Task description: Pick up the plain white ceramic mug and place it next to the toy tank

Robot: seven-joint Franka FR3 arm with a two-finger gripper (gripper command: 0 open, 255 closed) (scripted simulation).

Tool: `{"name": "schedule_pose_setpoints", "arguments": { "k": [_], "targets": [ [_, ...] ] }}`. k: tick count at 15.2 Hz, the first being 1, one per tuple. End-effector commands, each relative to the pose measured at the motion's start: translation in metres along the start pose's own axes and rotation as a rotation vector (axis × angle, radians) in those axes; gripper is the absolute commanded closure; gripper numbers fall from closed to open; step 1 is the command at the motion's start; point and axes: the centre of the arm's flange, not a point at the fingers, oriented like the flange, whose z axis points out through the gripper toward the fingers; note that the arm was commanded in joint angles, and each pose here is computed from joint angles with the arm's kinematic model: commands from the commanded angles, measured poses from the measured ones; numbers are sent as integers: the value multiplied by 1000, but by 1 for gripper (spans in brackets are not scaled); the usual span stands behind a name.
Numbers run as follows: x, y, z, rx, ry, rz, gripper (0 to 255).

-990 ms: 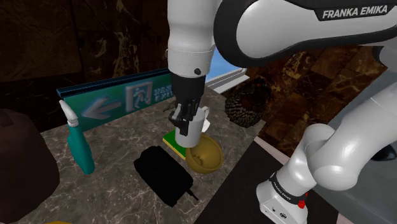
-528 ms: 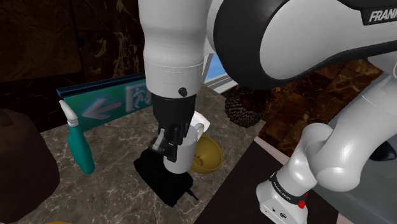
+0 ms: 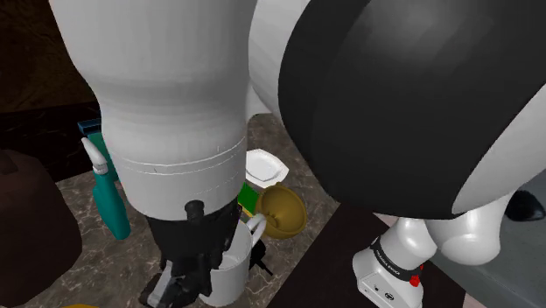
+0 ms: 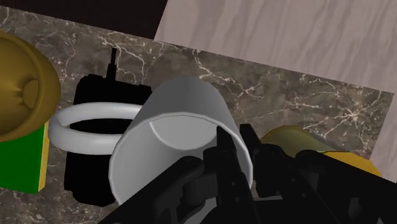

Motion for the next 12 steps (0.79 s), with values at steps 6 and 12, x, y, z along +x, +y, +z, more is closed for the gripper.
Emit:
{"name": "schedule_pose_setpoints", "arguments": {
  "k": [6,12],
  "targets": [
    [-13,-66,9,0,0,2,255],
    [-8,-67,40,0,0,2,255]
  ]
}}
